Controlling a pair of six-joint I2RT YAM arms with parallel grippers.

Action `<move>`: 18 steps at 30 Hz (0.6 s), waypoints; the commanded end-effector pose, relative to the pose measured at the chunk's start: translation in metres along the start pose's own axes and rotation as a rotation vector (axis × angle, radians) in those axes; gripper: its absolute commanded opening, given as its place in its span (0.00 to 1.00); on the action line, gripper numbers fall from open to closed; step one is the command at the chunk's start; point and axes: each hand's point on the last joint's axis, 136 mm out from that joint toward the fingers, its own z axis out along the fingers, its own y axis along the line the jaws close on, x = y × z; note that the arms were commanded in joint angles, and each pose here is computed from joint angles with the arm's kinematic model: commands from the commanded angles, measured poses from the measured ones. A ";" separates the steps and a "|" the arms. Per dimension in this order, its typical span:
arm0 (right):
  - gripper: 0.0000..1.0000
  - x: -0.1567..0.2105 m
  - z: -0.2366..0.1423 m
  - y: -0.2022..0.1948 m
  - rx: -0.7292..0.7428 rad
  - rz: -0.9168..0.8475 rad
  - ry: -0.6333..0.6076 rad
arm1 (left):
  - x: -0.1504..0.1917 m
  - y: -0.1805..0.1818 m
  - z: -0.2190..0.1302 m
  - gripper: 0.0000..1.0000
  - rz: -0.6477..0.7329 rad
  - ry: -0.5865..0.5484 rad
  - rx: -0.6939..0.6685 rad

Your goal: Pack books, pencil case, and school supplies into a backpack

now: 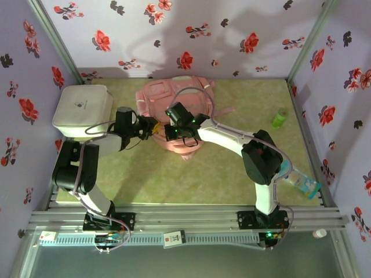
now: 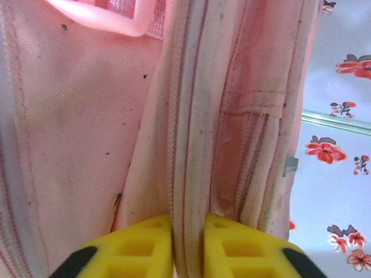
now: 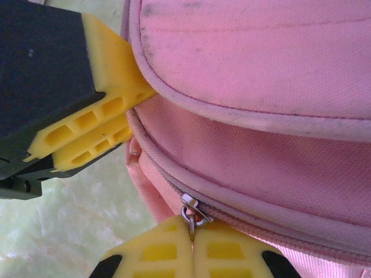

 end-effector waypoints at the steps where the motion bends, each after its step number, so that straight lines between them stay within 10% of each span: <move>1: 0.00 0.003 -0.005 -0.009 0.076 0.028 -0.015 | -0.006 -0.016 -0.001 0.08 0.077 -0.024 0.007; 18: 0.03 0.019 -0.048 -0.119 0.296 0.219 -0.096 | -0.012 -0.020 -0.021 0.02 0.170 -0.055 -0.048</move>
